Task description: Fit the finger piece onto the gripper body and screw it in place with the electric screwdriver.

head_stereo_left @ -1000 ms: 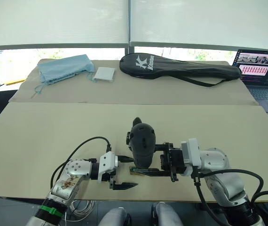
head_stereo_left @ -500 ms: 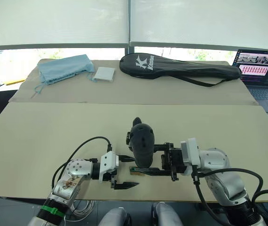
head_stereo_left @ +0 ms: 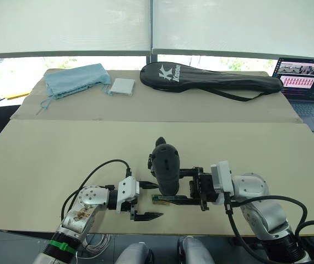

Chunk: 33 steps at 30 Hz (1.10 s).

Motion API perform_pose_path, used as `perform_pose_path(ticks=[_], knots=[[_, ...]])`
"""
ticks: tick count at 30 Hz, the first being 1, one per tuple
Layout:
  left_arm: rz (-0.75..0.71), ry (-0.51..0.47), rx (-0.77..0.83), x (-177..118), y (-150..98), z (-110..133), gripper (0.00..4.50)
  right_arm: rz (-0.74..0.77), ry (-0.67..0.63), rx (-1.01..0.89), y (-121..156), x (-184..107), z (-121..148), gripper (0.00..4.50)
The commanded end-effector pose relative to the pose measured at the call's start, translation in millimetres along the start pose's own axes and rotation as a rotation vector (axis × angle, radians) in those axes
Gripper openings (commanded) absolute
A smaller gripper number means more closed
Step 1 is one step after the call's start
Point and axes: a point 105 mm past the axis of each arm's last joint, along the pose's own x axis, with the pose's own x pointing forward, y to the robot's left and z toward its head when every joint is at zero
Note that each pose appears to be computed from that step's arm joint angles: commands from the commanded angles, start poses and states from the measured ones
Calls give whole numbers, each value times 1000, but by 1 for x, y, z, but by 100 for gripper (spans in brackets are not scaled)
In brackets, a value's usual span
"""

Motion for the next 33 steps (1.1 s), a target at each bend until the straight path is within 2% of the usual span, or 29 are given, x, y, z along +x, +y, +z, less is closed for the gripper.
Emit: perform_pose_path(ticks=[1, 33], knots=[[-26, 6, -30, 6, -7, -5, 450, 6, -56, -78, -1, 4, 16, 192], [-22, 6, -46, 7, -10, -12, 450, 23, -71, -71, 2, 6, 19, 192]])
